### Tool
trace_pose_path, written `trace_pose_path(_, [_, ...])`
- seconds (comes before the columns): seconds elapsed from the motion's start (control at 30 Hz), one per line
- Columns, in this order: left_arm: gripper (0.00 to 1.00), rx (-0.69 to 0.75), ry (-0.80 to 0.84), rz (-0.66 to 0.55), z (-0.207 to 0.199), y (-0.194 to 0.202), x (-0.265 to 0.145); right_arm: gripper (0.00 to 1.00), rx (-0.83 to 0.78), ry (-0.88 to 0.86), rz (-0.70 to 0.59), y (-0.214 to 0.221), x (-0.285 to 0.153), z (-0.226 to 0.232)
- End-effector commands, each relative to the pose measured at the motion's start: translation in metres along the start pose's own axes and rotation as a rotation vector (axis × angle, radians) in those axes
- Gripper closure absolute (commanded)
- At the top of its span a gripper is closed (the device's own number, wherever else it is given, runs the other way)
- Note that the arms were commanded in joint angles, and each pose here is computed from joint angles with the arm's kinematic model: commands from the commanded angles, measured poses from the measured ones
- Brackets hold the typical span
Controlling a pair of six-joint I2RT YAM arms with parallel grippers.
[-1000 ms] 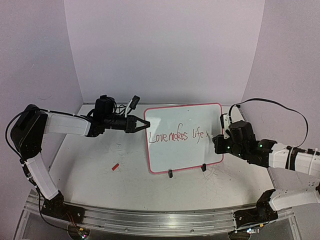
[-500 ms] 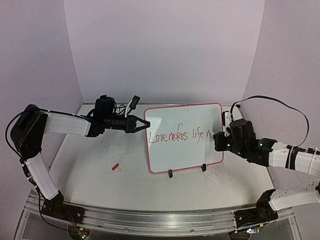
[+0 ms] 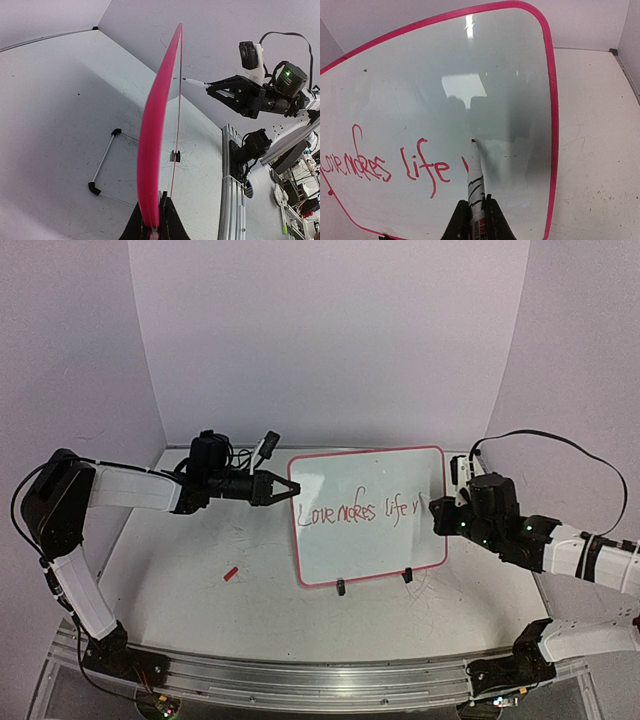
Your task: Write a sentence on the whiteboard
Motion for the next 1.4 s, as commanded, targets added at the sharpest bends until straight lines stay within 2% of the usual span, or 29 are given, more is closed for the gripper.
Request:
trace_pose_path(0.0, [1.00,0.019,-0.111,0.007,0.020,0.004,0.002,1.00,0.013,0.023,-0.014,-0.009,0.006,-0.001])
trace_pose_path(0.27, [1.00,0.021,-0.114,0.007,0.021,0.005,0.001,1.00,0.013,0.071,0.038,0.006,0.007,-0.010])
trace_pose_path(0.5, [1.00,0.022,-0.112,0.007,0.021,0.004,0.002,1.00,0.023,0.019,-0.023,-0.011,-0.009,-0.006])
trace_pose_path(0.97, [1.00,0.020,-0.115,0.006,0.021,0.005,0.001,1.00,0.019,0.013,0.046,0.013,-0.001,-0.005])
trace_pose_path(1.37, [1.00,0.021,-0.114,0.007,0.021,0.005,0.002,1.00,0.019,0.016,0.004,0.004,0.004,-0.004])
Point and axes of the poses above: each gripper's point midway between its finger pads, its own x axis out along the fingers, its own z axis along the line the jaws close on, y = z × x, the point moved 2 cm from there along -x, back along the fingers, and after that the axes turned 10 degrees about -x, right-handed, at the moved point
